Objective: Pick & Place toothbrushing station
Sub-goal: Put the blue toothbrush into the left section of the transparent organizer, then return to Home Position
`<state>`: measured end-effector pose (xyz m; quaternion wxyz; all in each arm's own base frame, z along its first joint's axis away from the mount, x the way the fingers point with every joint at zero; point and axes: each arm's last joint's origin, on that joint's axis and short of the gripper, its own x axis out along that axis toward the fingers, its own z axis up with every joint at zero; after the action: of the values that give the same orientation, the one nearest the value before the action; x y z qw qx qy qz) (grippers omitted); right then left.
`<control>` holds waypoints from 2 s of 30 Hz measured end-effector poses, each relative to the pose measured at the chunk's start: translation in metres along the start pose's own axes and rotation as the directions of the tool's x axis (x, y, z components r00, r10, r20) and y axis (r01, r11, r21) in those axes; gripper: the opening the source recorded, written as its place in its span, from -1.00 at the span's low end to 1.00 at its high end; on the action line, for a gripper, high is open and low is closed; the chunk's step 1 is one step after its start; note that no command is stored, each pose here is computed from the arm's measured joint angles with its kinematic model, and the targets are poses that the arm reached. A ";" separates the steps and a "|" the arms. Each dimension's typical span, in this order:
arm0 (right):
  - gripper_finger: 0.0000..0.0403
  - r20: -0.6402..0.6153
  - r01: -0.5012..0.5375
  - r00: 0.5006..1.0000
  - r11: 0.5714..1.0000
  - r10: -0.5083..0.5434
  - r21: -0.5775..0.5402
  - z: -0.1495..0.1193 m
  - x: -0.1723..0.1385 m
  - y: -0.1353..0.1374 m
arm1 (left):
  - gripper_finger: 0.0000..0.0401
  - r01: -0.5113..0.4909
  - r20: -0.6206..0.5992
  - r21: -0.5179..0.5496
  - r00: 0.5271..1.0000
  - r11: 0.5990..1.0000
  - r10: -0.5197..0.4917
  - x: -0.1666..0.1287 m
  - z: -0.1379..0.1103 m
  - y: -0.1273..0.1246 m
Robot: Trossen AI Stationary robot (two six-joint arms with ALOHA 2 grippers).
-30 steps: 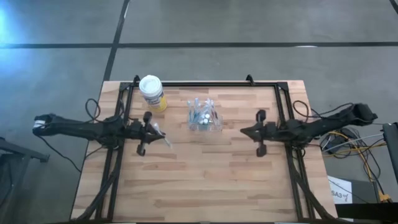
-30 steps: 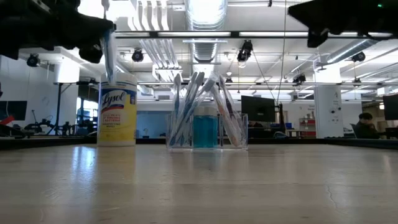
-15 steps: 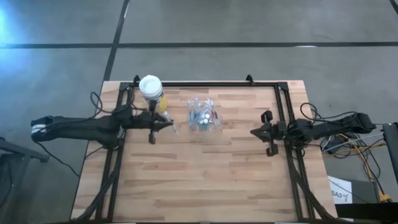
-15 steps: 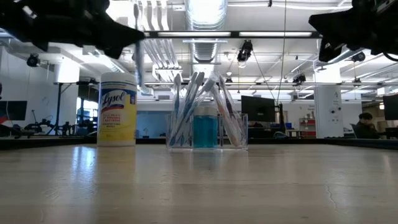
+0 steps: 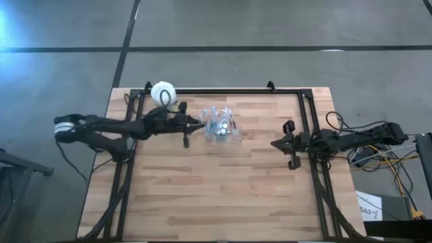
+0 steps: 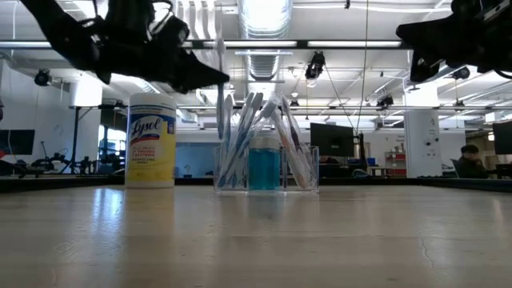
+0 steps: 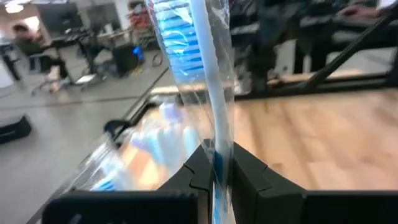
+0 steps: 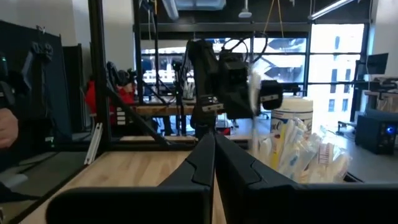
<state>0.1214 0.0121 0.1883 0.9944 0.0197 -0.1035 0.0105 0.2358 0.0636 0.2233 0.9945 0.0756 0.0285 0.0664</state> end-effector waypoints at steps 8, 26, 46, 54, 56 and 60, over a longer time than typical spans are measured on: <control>-0.96 -0.043 0.002 0.999 1.000 -0.002 0.004 -0.004 0.000 0.000 | -0.86 -0.116 -0.037 0.003 0.993 0.993 0.116 0.023 -0.021 0.007; -0.96 -0.046 0.004 0.999 1.000 -0.004 0.009 -0.005 0.000 0.000 | -0.87 -0.112 -0.176 -0.014 0.979 0.994 0.107 0.042 -0.068 0.003; -0.96 -0.049 0.004 0.999 1.000 -0.003 0.019 -0.005 0.000 0.000 | -0.03 -0.054 -0.187 -0.096 0.982 0.994 0.035 0.035 -0.057 0.002; -0.96 -0.049 0.005 0.999 0.999 -0.002 0.045 -0.005 0.000 0.000 | 0.18 -0.008 -0.215 -0.051 0.977 0.999 -0.003 0.014 -0.031 0.001; -0.96 -0.049 0.004 0.999 0.999 -0.002 0.047 -0.005 0.000 0.000 | 0.18 0.079 -0.233 -0.018 0.969 0.997 -0.081 0.003 -0.023 -0.001; -0.96 -0.054 0.005 0.999 0.999 -0.002 0.046 -0.005 0.000 0.000 | 0.13 0.176 -0.206 0.017 0.964 0.984 -0.169 -0.021 -0.001 -0.006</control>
<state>0.1225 0.0122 0.1832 0.9961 0.0427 -0.0762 0.0117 0.2153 0.0549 0.2229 0.9869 0.0831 0.1377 -0.0135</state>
